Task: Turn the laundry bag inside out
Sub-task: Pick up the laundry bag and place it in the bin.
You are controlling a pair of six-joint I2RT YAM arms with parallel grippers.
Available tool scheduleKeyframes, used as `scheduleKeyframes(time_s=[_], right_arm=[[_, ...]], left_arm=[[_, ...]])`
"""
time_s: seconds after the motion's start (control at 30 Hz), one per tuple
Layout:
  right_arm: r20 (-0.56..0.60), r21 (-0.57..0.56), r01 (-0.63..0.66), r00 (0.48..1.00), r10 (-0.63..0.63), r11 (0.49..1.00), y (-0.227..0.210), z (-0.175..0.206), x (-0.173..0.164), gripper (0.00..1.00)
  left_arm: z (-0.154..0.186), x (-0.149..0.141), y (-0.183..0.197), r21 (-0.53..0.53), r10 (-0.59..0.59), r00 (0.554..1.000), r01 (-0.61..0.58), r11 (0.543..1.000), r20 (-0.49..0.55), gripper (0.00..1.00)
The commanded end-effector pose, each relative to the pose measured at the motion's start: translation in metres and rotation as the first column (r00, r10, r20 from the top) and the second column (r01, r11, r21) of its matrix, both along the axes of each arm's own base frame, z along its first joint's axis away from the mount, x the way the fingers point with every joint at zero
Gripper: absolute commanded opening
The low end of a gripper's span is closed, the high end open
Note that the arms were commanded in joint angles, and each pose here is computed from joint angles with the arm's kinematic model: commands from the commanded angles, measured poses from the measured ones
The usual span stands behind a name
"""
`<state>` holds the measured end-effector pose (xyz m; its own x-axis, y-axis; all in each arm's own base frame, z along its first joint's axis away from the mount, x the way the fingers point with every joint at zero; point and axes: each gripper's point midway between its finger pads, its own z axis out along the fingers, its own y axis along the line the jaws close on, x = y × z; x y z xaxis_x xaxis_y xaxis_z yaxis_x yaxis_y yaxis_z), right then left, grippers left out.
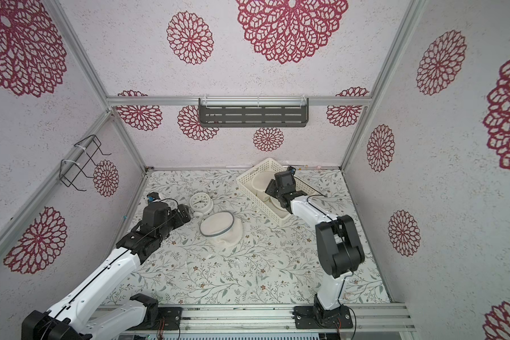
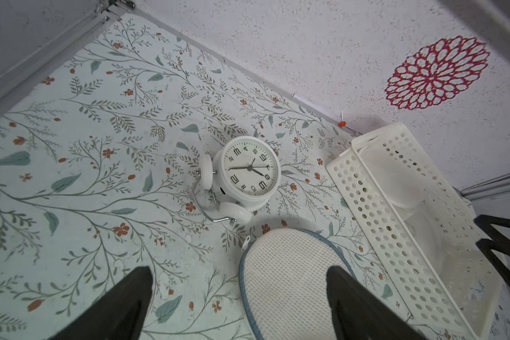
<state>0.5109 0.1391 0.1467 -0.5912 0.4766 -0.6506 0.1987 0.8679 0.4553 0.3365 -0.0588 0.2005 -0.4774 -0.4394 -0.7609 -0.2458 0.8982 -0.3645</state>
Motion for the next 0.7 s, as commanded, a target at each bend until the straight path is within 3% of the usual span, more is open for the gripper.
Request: scheduleKeyframes(time_s=[0.0,0.23,0.5,0.6,0.67], right_arm=[[0.070,0.034,0.033,0.997,-0.035,0.999,-0.009,0.009,0.038,0.62],[0.037,-0.024,0.064,0.997,-0.063,0.998,-0.028,-0.019,0.090,0.59],[0.007,-0.026,0.027,1.000,-0.027,0.999,-0.022,-0.037,0.122,0.44],[0.005,-0.015,0.023,1.000,-0.023,1.000,-0.020,-0.037,0.123,0.45],[0.001,-0.018,0.025,1.000,-0.025,1.000,-0.020,-0.035,0.122,0.51]], left_arm=[[0.015,0.001,0.005,0.062,-0.023,0.999,0.021,0.998,0.029,0.98],[0.024,-0.001,0.007,0.098,-0.042,0.997,0.037,0.995,0.059,0.98],[0.029,-0.001,0.008,0.121,-0.049,0.996,0.040,0.992,0.072,0.98],[0.030,-0.001,0.008,0.125,-0.051,0.996,0.042,0.991,0.075,0.98],[0.030,-0.001,0.008,0.127,-0.054,0.996,0.044,0.991,0.076,0.98]])
